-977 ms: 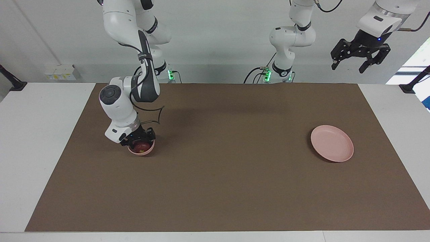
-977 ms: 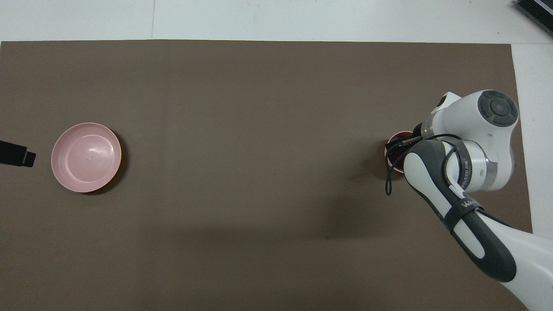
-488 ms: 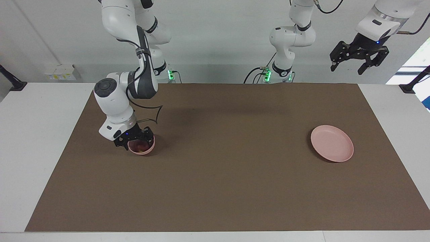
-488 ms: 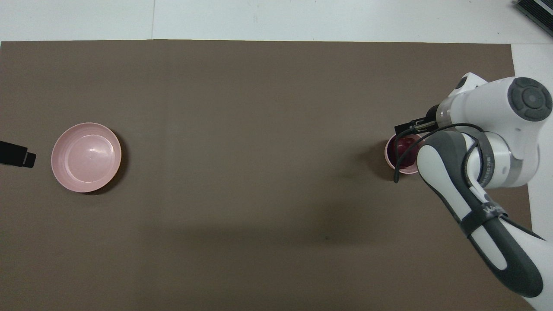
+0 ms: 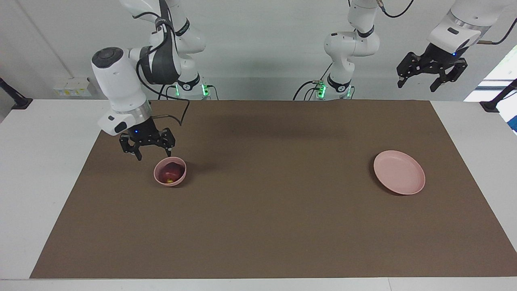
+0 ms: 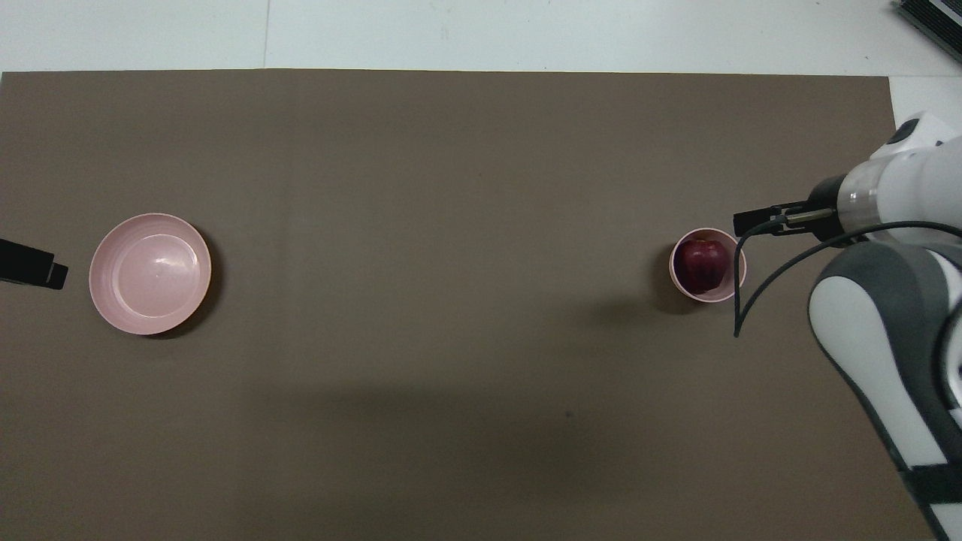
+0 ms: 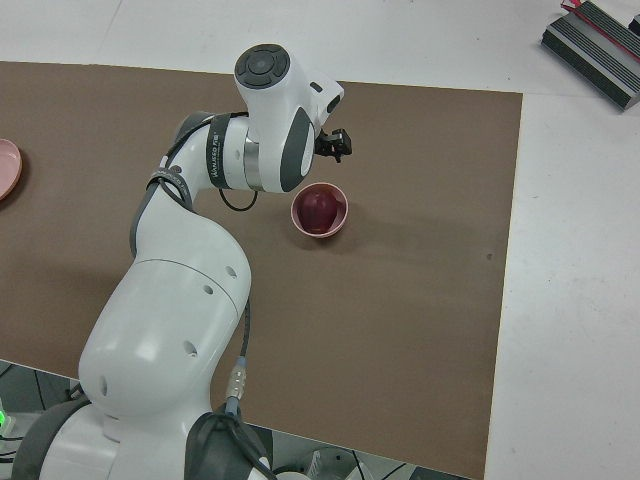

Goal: Move apple from plate to bowl

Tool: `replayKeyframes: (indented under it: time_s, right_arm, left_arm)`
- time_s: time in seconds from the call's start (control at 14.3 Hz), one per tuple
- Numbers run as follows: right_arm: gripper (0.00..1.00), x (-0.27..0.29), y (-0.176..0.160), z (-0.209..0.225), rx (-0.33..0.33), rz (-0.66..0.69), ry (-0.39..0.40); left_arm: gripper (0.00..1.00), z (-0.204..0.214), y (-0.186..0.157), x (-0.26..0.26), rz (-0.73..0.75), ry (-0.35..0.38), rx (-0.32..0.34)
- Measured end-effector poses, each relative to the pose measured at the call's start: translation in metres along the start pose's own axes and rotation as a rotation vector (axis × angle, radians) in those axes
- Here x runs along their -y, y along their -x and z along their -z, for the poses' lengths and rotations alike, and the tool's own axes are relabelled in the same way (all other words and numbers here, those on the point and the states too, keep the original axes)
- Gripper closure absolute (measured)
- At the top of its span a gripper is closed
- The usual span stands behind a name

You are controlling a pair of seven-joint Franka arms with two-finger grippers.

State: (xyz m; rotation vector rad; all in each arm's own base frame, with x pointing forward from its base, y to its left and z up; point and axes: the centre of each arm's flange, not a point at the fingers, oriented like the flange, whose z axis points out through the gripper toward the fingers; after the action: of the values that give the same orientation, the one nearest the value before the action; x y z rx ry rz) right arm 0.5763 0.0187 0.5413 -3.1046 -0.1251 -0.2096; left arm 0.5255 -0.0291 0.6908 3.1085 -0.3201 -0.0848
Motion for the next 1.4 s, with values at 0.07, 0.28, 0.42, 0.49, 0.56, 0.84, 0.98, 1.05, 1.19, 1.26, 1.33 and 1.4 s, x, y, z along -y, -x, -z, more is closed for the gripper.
replayKeyframes:
  time_s: [0.07, 0.28, 0.42, 0.49, 0.56, 0.84, 0.98, 1.05, 1.19, 1.26, 1.33, 1.4]
  right_arm:
    - [0.00, -0.001, 0.003, 0.022, 0.017, -0.010, -0.001]
    - [0.00, -0.004, 0.010, 0.077, 0.038, -0.045, -0.001]
    - [0.00, -0.008, 0.015, 0.103, 0.047, -0.056, 0.000]
    - [0.00, -0.011, 0.019, 0.116, 0.051, -0.063, 0.001]
    - [0.00, -0.014, 0.023, 0.128, 0.054, -0.069, 0.002]
    - [0.00, -0.033, 0.045, 0.175, 0.062, -0.105, 0.014]
    - [0.00, -0.043, 0.052, 0.187, 0.051, -0.124, 0.021]
    - [0.00, -0.046, 0.055, 0.190, 0.055, -0.131, 0.020]
    - [0.00, -0.046, 0.063, 0.191, 0.089, -0.134, 0.017]
    - [0.00, -0.043, 0.067, 0.189, 0.106, -0.129, 0.015]
    - [0.00, -0.039, 0.068, 0.187, 0.112, -0.124, 0.014]
    - [0.00, -0.036, 0.070, 0.186, 0.116, -0.128, 0.014]
  left_arm:
    - [0.00, 0.000, 0.000, 0.000, 0.001, -0.003, 0.001]
    - [0.00, 0.000, 0.000, 0.001, 0.001, -0.005, 0.001]
    - [0.00, 0.000, 0.000, 0.001, 0.001, -0.005, 0.001]
    - [0.00, 0.000, 0.000, 0.001, 0.001, -0.005, 0.001]
    - [0.00, 0.000, 0.000, 0.001, 0.001, -0.005, 0.001]
    - [0.00, 0.000, 0.000, 0.001, 0.001, -0.005, 0.001]
    - [0.00, 0.000, 0.000, 0.001, 0.001, -0.005, 0.001]
    - [0.00, 0.000, 0.000, 0.001, 0.001, -0.005, 0.001]
    - [0.00, 0.000, 0.000, 0.001, 0.001, -0.005, 0.001]
    - [0.00, 0.000, 0.000, 0.001, 0.001, -0.005, 0.001]
    - [0.00, 0.000, 0.000, 0.001, 0.001, -0.005, 0.001]
    - [0.00, 0.000, 0.000, 0.001, 0.001, -0.005, 0.001]
